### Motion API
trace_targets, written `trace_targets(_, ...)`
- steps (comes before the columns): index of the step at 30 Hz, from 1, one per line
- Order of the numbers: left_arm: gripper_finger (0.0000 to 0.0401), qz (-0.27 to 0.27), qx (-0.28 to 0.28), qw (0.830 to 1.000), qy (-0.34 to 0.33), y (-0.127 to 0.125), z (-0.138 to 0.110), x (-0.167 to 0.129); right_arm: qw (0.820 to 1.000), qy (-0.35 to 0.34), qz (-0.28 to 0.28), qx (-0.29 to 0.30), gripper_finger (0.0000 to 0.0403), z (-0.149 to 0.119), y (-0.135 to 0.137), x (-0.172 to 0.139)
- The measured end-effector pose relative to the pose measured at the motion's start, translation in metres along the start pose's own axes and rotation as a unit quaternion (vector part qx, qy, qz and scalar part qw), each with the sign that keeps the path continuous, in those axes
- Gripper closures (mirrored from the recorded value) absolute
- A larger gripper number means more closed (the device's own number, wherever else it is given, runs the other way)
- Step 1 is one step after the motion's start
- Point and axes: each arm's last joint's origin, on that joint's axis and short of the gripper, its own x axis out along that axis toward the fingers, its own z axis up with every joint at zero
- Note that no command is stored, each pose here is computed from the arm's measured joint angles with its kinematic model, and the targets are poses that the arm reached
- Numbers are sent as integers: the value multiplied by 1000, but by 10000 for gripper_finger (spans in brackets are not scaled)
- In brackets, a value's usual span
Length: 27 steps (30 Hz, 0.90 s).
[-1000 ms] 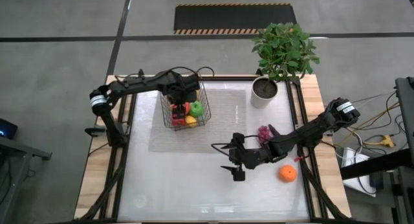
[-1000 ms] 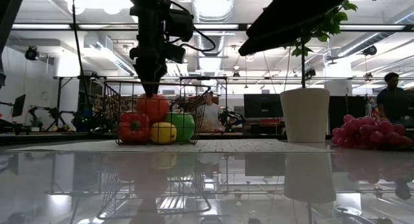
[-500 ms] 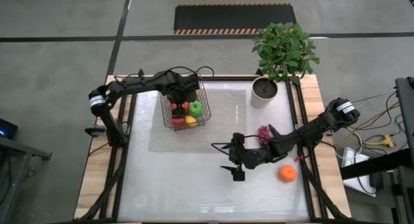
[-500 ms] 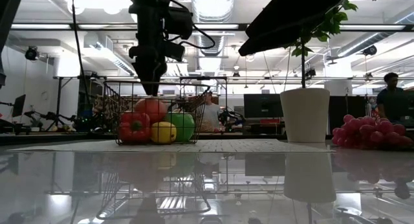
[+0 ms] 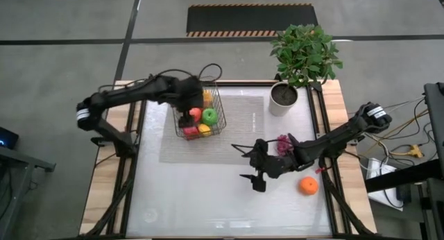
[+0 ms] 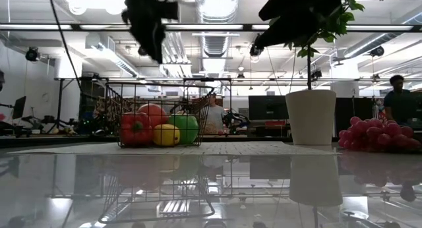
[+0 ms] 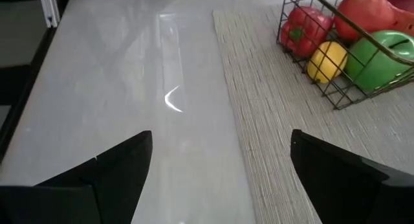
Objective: Build produce basket
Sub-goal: Put the purple eggplant into the brown wire basket
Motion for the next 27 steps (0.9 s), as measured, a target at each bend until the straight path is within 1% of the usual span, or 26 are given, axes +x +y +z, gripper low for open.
trace_targets(3,90,6,9,996,-86,-18,1,-23,1000,-2,1,11,59,2,-1,-4)
trace_targets(6,90,3,20,984,-178,-38,1,-41,1000,-1,-2,28,66,3,-4,-7)
trace_targets(8,90,-2,25,971,-239,-50,-1,-50,999,1,-5,44,72,3,-5,-6)
trace_targets(11,90,-14,35,949,-313,-68,-6,-56,997,8,-12,71,76,3,-9,-8)
trace_targets(14,90,-27,47,926,-373,-85,-11,-56,994,17,-22,110,76,3,-14,-10)
trace_targets(17,90,-41,44,903,-425,-97,-17,-52,987,37,-40,152,76,0,-20,-13)
trace_targets(19,90,-48,40,885,-462,-104,-19,-49,980,62,-61,180,76,-5,-25,-14)
trace_targets(21,90,-54,42,875,-480,-111,-23,-41,970,81,-81,212,76,-9,-29,-15)
trace_targets(23,90,-58,40,860,-505,-116,-25,-35,958,113,-109,239,76,-17,-34,-17)
trace_targets(25,90,-61,39,854,-515,-120,-28,-28,943,140,-132,272,76,-23,-37,-19)
trace_targets(27,90,-61,37,849,-524,-122,-30,-25,922,179,-161,303,76,-31,-40,-23)
